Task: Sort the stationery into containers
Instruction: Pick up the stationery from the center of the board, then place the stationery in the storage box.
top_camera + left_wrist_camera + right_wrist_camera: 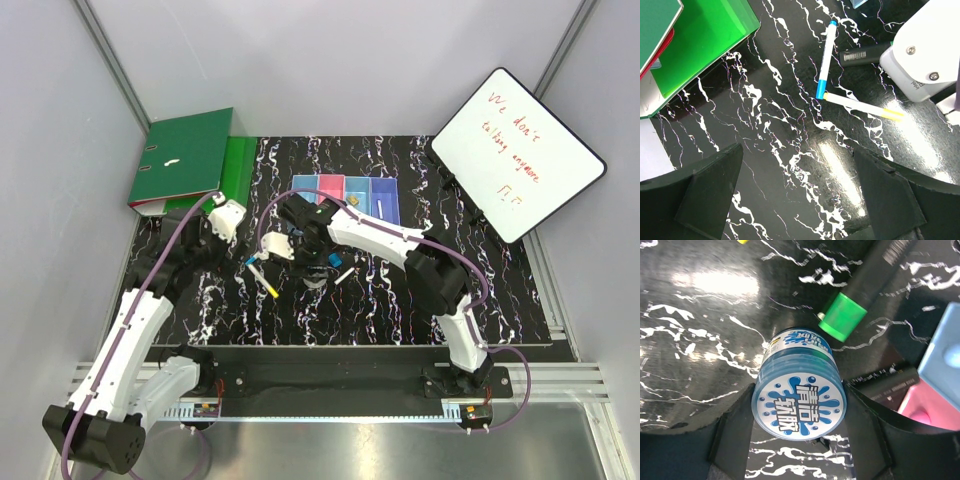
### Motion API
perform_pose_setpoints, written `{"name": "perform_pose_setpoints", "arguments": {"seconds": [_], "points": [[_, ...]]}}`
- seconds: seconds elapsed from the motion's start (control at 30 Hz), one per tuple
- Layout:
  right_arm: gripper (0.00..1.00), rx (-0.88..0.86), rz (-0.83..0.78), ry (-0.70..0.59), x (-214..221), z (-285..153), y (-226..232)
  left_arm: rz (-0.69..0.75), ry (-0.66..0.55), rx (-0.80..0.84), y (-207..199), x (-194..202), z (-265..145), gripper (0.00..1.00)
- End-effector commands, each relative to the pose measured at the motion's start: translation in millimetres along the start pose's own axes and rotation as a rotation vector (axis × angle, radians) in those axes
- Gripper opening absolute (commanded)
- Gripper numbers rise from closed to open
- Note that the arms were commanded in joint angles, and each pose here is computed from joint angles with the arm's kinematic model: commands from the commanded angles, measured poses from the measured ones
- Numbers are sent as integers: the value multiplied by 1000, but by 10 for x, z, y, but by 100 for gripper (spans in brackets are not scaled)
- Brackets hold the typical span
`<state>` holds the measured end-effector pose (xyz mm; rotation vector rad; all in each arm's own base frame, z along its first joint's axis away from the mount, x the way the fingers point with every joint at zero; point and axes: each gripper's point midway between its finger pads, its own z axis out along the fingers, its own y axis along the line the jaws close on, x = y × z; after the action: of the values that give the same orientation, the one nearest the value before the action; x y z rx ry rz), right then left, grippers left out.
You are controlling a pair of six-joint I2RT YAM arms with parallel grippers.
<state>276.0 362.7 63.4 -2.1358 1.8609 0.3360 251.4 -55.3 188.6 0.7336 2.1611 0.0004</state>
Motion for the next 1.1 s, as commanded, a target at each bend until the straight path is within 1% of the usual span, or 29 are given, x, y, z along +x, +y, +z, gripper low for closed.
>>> {"name": "perform_pose_setpoints", "arguments": {"seconds": [0.0,0.27,0.37,0.47,0.5,0.57,0.6,0.63,0.7,0.77,0.8,0.87,0.9,0.97,1.0,1.07], "points": [[49,132,0,-41,-135,-426,-168,21,-56,-35,81,-127,-35,99],[43,265,104,-148,-262,-1095,-249,-7,-32,-29,25,11,10,99],[42,336,147,-164,-208,-1310,-379,-11,-36,-19,12,-10,14,99],[42,401,226,-181,-85,-1513,-611,-12,-44,-3,-13,-36,15,99],[42,424,265,-171,53,-1559,-741,-13,-44,1,-18,-36,19,99],[42,449,309,-188,127,-1657,-887,-14,-42,8,-26,-45,31,99],[42,445,328,-190,172,-1637,-949,-18,-37,12,-29,-46,45,99],[41,468,351,-198,246,-1716,-1071,-18,-39,16,-31,-60,48,99],[41,469,355,-185,321,-1671,-1179,-23,-34,25,-42,-64,63,99],[40,493,358,-184,398,-1722,-1340,-21,-39,29,-43,-90,60,99],[40,482,364,-173,445,-1642,-1402,-22,-36,30,-41,-93,68,99],[40,504,360,-175,506,-1690,-1551,-17,-31,31,-34,-96,77,99],[40,493,361,-163,547,-1597,-1603,-18,-24,34,-37,-86,93,99],[40,502,352,-159,592,-1604,-1700,-18,-21,33,-28,-96,107,99],[40,490,358,-148,636,-1502,-1737,-16,-14,36,-28,-91,129,99],[40,488,368,-143,686,-1455,-1794,-17,-7,39,-27,-87,147,99]]}}
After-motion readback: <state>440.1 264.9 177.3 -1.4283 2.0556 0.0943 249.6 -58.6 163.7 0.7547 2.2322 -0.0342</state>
